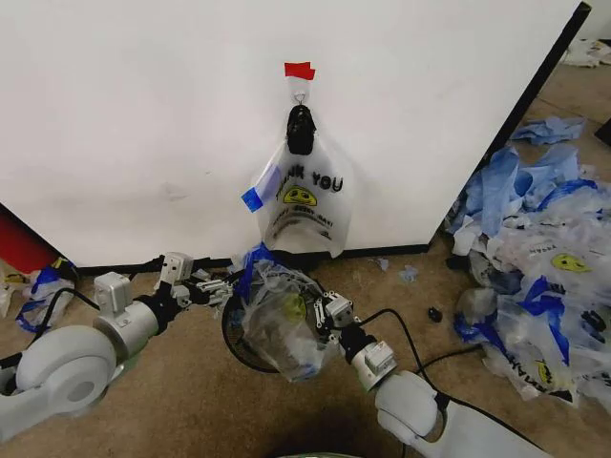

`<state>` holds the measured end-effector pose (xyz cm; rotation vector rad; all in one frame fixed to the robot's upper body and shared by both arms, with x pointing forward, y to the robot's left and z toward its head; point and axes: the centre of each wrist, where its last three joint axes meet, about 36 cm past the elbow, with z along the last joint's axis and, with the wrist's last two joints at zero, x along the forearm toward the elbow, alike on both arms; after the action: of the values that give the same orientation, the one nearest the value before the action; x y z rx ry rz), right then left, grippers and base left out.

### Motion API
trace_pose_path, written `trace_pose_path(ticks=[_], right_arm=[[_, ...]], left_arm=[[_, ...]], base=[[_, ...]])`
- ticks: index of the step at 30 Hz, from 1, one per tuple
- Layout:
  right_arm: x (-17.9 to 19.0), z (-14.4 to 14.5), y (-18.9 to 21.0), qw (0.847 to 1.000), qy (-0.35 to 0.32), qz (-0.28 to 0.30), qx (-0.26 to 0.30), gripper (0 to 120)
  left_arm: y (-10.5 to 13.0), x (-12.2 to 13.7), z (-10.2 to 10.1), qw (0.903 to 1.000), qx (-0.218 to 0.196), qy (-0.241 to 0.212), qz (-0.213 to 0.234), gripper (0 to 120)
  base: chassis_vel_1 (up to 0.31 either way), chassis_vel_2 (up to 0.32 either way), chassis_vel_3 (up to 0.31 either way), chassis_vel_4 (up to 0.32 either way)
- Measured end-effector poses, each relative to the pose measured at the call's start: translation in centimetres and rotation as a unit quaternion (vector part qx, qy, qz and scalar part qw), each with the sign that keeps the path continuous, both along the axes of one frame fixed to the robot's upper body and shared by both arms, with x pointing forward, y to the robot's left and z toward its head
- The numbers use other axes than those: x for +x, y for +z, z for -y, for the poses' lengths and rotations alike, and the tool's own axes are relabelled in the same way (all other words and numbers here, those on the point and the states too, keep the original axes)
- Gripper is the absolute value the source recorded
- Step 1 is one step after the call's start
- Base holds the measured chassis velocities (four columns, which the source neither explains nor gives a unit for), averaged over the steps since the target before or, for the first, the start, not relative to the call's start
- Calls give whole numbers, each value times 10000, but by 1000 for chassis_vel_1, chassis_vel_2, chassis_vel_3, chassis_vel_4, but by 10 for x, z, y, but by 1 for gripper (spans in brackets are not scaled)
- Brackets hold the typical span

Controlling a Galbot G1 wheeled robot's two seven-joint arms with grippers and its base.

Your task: Pick up the garbage bag from the wall and place it over the trash bin.

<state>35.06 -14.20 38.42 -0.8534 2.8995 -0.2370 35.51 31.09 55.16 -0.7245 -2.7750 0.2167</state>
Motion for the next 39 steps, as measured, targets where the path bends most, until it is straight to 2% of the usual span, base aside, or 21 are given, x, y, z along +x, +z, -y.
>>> trace_pose_path(ticks=[6,8,11,14,15,20,22,27,36,39], right_arm=[[2,-1,-4,10000,-77,-38,7,0],[2,-2,-5,10000,-89,-43,10,0],[1,-3,-7,9999,-123,-60,20,0],[1,-1,-8,9998,-167,-74,5,0],[1,-1,-8,9998,-167,-74,5,0],[1,2,-11,9997,-235,-72,-57,0],[1,1,-11,9996,-254,-69,-53,0],[1,0,-13,9995,-284,-84,-68,0],[-4,-1,-16,9994,-295,-120,-94,0],[-6,-3,-17,9995,-279,-123,-98,0]], left_arm=[[-15,12,4,9965,-768,-87,323,94],[-18,13,5,9958,-852,-92,329,94],[-36,17,8,9933,-1093,-90,356,93],[-50,20,8,9948,-904,-2,472,93],[-50,20,8,9948,-904,-2,472,93],[-56,23,-4,9978,-223,-100,619,93],[-57,24,-4,9980,-154,-115,598,93],[-64,29,9,9991,-138,-152,376,91],[-81,36,15,9997,-232,28,52,91],[-81,36,13,9998,-181,16,35,82]], base=[[0,0,0,0],[0,0,0,0],[0,0,0,0],[0,0,0,0],[0,0,0,0],[0,0,0,0],[0,0,0,0],[0,0,0,0],[0,0,0,0],[0,0,0,0]])
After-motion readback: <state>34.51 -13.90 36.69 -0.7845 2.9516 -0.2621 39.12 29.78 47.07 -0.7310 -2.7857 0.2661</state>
